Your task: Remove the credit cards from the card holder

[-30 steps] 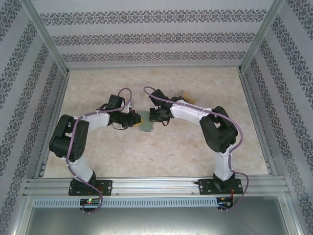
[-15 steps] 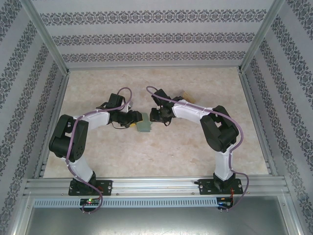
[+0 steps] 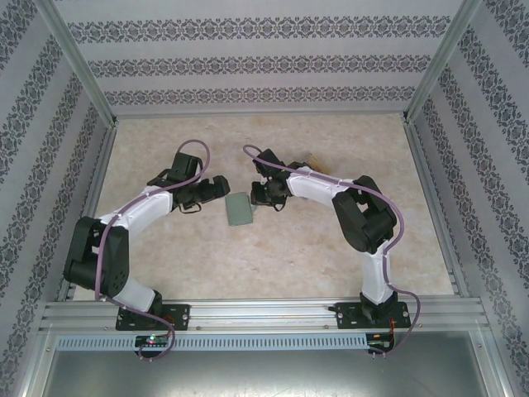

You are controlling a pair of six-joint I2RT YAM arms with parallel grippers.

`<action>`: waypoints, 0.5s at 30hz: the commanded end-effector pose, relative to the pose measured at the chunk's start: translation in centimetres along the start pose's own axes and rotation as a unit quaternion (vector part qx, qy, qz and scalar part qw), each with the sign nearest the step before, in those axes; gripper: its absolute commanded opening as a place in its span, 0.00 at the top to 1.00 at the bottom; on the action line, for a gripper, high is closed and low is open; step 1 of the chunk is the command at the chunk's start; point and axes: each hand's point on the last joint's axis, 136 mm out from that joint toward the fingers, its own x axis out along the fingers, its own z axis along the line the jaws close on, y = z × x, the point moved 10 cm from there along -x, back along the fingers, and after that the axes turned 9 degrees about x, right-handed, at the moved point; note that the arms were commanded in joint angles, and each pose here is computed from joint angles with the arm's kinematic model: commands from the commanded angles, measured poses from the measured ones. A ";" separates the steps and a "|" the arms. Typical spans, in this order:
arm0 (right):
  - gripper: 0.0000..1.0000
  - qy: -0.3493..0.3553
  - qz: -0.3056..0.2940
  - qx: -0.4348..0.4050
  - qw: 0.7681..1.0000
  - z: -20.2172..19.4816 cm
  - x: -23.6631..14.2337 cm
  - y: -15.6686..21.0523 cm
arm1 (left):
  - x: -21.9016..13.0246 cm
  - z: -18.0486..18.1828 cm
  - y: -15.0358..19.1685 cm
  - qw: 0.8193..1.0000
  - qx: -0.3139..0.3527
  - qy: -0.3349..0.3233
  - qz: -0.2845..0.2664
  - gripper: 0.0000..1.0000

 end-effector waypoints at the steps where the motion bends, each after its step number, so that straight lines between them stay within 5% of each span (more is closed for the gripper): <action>1: 0.89 -0.002 0.002 -0.010 1.000 0.4 -0.9 -0.3 | -0.9 2.6 0.4 0.997 -0.022 -0.078 0.001 0.01; 15: 0.94 -0.014 -0.140 -0.100 0.985 2.9 -9.3 -0.4 | -4.0 6.5 1.8 0.993 -0.092 -0.079 0.000 0.01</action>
